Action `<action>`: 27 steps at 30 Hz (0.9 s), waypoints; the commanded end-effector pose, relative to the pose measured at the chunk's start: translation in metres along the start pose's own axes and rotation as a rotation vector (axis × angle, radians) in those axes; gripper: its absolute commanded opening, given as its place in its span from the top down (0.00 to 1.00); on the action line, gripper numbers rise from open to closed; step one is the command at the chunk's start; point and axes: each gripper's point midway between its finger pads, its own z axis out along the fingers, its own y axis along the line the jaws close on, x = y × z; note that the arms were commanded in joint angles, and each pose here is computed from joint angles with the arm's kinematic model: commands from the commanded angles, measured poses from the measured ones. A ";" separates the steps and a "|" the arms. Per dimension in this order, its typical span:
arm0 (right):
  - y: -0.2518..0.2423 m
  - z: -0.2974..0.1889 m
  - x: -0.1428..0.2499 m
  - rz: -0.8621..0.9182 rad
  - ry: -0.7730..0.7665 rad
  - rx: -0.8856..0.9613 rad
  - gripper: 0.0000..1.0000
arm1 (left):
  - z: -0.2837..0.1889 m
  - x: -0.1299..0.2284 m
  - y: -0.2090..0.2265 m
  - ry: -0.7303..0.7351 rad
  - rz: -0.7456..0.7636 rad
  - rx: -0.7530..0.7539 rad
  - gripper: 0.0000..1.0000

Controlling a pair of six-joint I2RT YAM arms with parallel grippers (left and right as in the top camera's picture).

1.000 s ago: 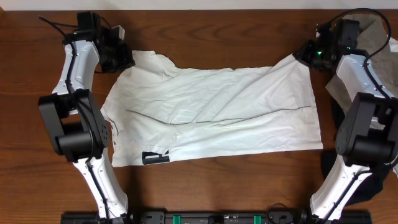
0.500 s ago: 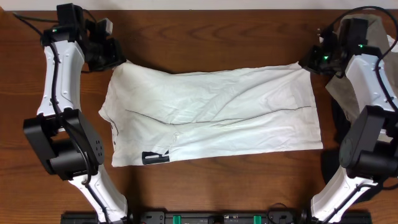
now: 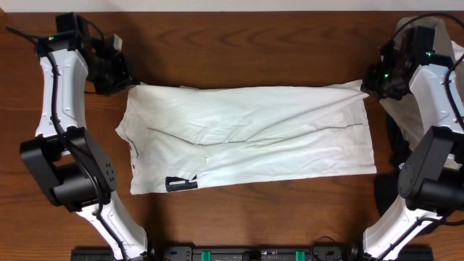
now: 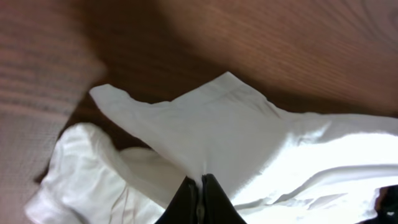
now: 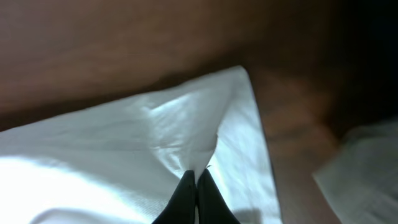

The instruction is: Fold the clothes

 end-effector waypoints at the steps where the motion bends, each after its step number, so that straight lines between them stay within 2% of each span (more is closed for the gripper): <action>1: -0.025 -0.012 -0.001 -0.011 -0.016 0.133 0.99 | -0.007 0.002 0.008 0.004 -0.047 -0.005 0.94; 13: -0.048 -0.017 0.010 -0.018 0.029 0.257 0.99 | -0.033 0.027 -0.010 0.043 -0.067 0.022 0.94; 20: -0.064 -0.023 0.024 -0.017 0.084 0.352 0.99 | -0.043 0.053 -0.011 0.127 -0.112 0.005 0.94; 23: -0.066 -0.024 0.025 -0.017 0.092 0.361 0.99 | -0.045 0.063 0.000 0.165 -0.135 -0.062 0.94; 27: -0.066 -0.024 0.027 -0.017 0.098 0.362 0.99 | -0.052 0.079 0.030 0.208 -0.218 -0.256 0.94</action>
